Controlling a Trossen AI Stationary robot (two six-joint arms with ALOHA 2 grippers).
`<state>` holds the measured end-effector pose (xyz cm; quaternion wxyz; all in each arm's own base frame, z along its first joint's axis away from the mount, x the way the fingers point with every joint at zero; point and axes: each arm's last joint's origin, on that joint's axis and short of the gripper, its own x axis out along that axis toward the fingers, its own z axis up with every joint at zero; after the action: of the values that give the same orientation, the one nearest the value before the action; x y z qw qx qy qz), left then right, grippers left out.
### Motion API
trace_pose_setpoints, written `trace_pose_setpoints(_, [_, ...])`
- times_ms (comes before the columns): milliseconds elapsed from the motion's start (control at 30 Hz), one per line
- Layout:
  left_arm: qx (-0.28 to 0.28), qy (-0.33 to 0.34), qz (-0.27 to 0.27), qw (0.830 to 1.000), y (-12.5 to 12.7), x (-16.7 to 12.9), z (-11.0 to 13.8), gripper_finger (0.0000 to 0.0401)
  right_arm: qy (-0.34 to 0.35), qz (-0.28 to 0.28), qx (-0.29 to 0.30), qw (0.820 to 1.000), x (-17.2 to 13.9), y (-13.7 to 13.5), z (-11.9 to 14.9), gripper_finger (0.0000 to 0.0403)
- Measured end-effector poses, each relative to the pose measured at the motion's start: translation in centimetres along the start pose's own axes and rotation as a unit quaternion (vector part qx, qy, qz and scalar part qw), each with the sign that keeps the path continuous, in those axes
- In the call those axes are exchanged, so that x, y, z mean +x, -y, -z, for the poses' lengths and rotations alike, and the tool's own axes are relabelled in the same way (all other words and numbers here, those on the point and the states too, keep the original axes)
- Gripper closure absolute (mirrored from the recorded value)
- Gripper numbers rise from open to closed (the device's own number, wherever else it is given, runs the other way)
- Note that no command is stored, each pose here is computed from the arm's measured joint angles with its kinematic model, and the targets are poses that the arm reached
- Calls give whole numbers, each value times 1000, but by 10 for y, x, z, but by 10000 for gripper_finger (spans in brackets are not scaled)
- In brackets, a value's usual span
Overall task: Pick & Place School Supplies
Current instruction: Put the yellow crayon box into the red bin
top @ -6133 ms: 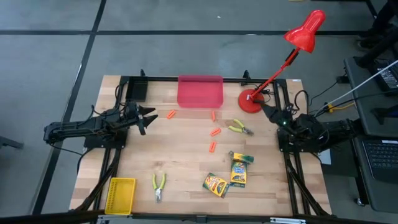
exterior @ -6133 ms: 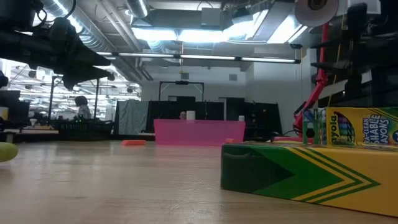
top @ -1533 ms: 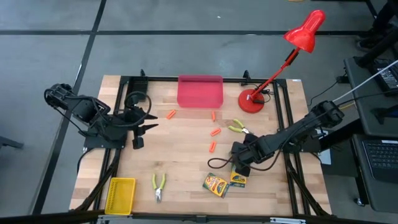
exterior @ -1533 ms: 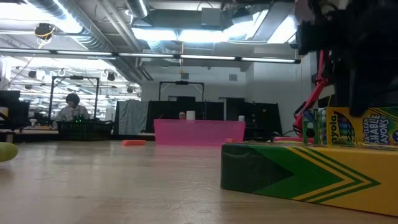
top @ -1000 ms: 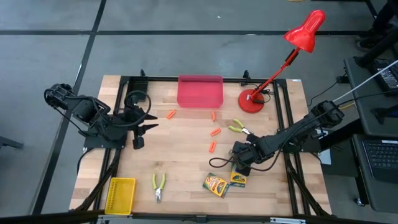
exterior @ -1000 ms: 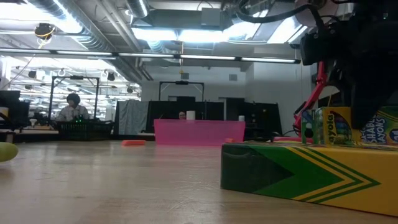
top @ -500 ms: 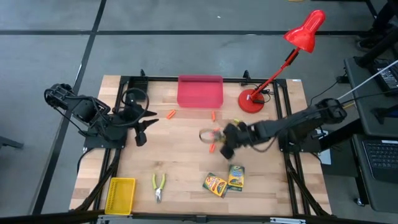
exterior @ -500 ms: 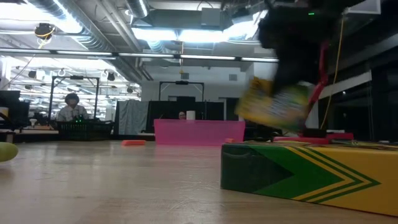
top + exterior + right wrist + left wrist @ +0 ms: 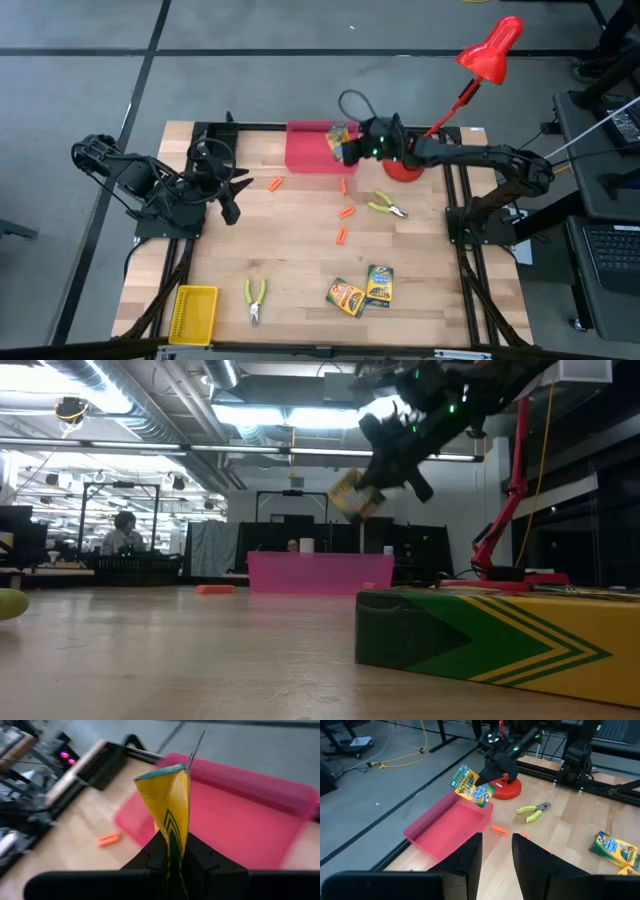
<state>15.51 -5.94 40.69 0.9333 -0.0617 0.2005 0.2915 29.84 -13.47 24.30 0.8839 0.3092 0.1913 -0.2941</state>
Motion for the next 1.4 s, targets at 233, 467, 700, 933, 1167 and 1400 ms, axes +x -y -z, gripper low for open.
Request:
trace_pose_setpoints(233, [-8, 2, -8, 1000, 3, 2, 1, 301, -37, 4, 51, 998, 24, 41, -6, 351])
trace_pose_setpoints(467, [-22, 1, -11, 1000, 6, 4, 2, 303, -28, -14, 89, 996, 39, 46, -5, 349])
trace_pose_setpoints(700, [-29, 0, -12, 1000, 12, 8, 2, 303, -19, 3, 102, 995, 39, 49, -6, 308])
trace_pose_setpoints(933, [-30, 0, -10, 999, 18, 11, 3, 303, -19, 6, 117, 993, 39, 50, -6, 241])
trace_pose_setpoints(1167, [-25, -3, -11, 1000, 22, 14, 4, 303, -9, -3, 134, 991, 39, 48, -8, 216])
trace_pose_setpoints(1400, [-19, 1, -25, 1000, 19, 13, 5, 304, -114, -130, 112, 979, 17, 19, -1, 229])
